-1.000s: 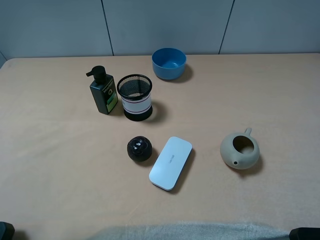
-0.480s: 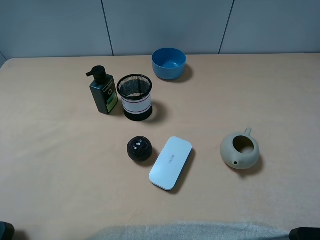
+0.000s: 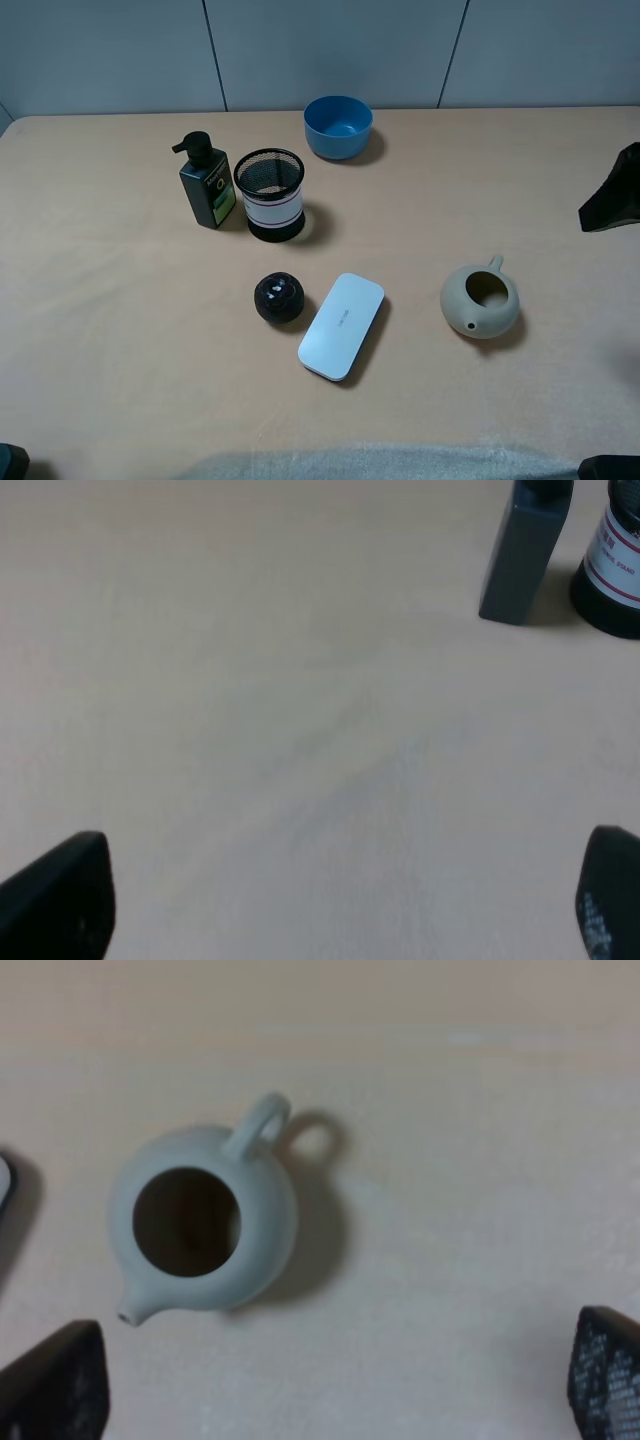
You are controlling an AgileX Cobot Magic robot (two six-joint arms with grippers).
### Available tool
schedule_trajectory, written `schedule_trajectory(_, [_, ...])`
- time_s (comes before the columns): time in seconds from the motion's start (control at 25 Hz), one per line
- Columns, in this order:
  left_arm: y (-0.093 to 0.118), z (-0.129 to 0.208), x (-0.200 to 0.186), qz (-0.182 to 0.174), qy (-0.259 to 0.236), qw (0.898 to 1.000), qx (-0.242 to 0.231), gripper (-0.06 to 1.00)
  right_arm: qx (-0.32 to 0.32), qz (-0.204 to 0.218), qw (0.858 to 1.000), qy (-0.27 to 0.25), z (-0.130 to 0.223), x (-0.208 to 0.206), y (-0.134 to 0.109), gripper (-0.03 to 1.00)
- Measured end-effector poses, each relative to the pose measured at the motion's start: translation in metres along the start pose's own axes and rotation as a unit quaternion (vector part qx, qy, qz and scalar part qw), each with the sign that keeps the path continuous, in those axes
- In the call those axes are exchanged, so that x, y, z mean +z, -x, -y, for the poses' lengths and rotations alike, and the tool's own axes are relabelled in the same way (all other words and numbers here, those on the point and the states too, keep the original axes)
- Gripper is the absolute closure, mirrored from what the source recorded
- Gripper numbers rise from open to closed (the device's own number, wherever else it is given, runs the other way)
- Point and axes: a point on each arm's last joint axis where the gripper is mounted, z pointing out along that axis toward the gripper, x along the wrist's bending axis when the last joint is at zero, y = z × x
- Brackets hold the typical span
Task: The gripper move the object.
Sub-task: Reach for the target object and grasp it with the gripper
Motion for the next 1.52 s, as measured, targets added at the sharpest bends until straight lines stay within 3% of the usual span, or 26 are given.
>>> schedule_trajectory(0.36, [0.0, 0.0, 0.0, 0.0, 0.0, 1.0, 0.0, 0.02, 0.033, -0.016, 0.997, -0.065, -0.013, 0.034, 0.0, 0.27])
schedule_trajectory(1.52, [0.0, 0.0, 0.0, 0.0, 0.0, 1.0, 0.0, 0.02, 0.067, -0.001, 0.986, -0.15, -0.014, 0.126, -0.007, 0.27])
